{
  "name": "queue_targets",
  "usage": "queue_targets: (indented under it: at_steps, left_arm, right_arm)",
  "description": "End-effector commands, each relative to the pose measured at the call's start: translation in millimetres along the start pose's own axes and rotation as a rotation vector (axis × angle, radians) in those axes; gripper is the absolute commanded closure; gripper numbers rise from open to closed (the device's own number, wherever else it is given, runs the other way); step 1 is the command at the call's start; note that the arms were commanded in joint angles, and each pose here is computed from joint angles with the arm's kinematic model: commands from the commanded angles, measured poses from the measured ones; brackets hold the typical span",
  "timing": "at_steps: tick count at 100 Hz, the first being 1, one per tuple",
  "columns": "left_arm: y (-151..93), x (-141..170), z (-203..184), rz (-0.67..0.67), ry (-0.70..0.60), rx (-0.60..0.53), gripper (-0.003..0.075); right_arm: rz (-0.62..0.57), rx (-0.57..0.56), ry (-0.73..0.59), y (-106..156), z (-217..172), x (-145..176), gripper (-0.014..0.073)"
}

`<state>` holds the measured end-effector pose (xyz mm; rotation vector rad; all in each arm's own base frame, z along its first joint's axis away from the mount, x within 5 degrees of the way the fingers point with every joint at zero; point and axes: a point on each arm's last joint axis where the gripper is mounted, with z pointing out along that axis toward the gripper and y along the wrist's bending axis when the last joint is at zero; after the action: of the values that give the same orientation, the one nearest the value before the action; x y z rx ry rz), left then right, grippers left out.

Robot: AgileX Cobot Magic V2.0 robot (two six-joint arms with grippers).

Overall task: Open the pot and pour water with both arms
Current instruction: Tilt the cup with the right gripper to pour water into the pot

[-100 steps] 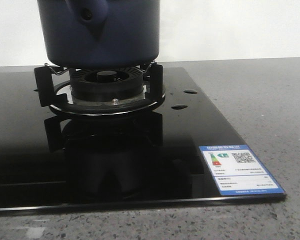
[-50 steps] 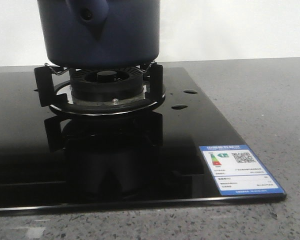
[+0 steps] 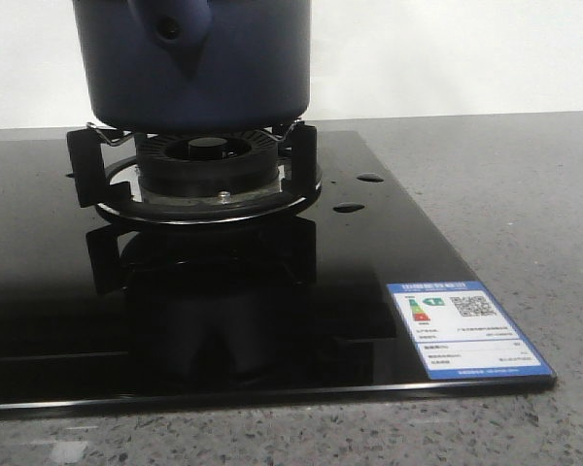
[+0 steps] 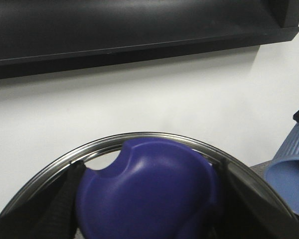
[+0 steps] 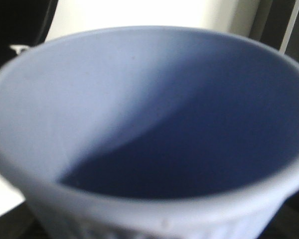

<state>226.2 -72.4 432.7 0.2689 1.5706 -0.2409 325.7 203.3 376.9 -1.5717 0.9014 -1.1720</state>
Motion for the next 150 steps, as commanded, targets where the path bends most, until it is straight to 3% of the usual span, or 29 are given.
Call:
queue_targets:
  at_steps: [1, 15, 28, 38, 69, 101, 122, 150]
  left_arm:
    - [3.0, -28.7, -10.8, 0.002, -0.179, -0.03, 0.0369]
    - [3.0, -28.7, -10.8, 0.002, -0.179, -0.03, 0.0369]
    - [3.0, -28.7, -10.8, 0.002, -0.179, -0.03, 0.0369]
    - [3.0, -28.7, -10.8, 0.002, -0.179, -0.03, 0.0369]
    - [3.0, -28.7, -10.8, 0.002, -0.179, -0.03, 0.0369]
    - [3.0, -28.7, -10.8, 0.002, -0.179, -0.03, 0.0369]
    - [3.0, -28.7, -10.8, -0.019, -0.18, -0.029, 0.0369]
    - [2.6, -28.7, -10.8, -0.031, -0.18, -0.026, 0.0369]
  right_arm:
    - [-0.007, 0.095, 0.042, -29.7, -15.4, 15.3, 0.0351]
    - [0.117, 0.095, 0.078, -29.2, -15.6, 19.1, 0.0351]
    - [0.441, 0.098, 0.158, -26.4, -16.3, 27.9, 0.0351]
    - [0.619, 0.125, 0.21, -26.7, -18.6, 34.0, 0.0351]
    - [1.2, 0.244, 0.079, -53.7, -52.6, 66.9, 0.0351]
    - [1.447, 0.241, 0.045, -30.5, -90.0, 122.3, 0.0351]
    - [1.499, 0.123, 0.005, 6.5, -115.5, 142.2, 0.0351]
    - [1.634, 0.026, 0.085, 59.3, -126.8, 159.2, 0.0351]
